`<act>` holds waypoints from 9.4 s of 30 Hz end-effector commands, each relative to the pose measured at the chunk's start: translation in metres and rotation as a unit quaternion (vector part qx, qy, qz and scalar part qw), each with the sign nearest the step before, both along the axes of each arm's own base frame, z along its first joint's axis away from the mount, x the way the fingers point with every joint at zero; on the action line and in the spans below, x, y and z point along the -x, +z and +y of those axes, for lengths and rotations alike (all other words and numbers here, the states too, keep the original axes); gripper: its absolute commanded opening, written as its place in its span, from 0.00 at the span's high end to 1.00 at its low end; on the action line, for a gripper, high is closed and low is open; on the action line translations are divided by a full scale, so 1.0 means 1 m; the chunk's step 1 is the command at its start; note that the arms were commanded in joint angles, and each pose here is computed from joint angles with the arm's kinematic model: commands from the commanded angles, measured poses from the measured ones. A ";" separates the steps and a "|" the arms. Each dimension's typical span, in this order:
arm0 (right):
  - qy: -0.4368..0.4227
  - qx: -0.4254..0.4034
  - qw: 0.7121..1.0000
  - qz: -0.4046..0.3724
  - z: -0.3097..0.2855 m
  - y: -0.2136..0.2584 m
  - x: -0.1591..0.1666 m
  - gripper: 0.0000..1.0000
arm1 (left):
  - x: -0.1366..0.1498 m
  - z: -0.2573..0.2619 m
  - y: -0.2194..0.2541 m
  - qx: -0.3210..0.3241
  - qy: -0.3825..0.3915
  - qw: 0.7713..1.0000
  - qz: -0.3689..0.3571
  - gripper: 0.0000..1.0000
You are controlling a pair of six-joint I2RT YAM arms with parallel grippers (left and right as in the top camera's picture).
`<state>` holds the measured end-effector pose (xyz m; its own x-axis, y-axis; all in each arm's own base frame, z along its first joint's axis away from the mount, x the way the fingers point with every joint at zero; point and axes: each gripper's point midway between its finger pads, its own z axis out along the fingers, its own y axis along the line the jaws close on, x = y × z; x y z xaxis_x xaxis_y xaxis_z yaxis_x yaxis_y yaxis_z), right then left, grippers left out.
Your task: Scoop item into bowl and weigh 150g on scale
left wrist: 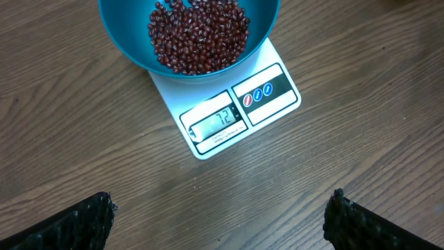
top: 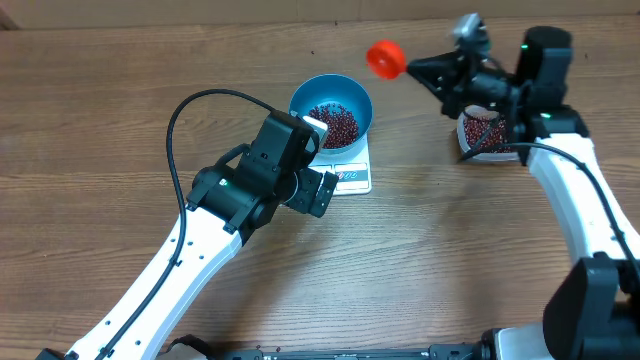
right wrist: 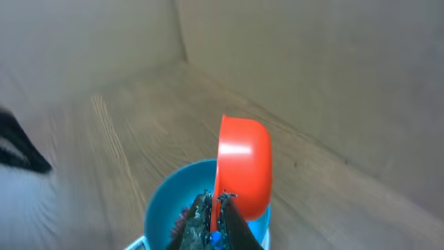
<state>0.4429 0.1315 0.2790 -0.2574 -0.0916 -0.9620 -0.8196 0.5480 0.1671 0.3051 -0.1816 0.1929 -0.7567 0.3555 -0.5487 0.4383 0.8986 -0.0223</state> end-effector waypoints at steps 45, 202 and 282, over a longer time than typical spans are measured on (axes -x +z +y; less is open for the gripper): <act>-0.454 0.040 0.827 0.329 -0.189 -0.067 0.036 0.96 | -0.002 -0.003 0.002 -0.003 -0.012 1.000 -0.004 0.00; -0.465 0.174 0.821 0.282 -0.216 -0.077 0.043 0.96 | -0.002 -0.003 0.002 -0.003 -0.012 1.000 -0.004 0.00; -0.362 0.093 0.810 0.451 -0.187 -0.191 0.030 0.96 | -0.002 -0.003 0.002 -0.003 -0.012 1.000 -0.004 0.00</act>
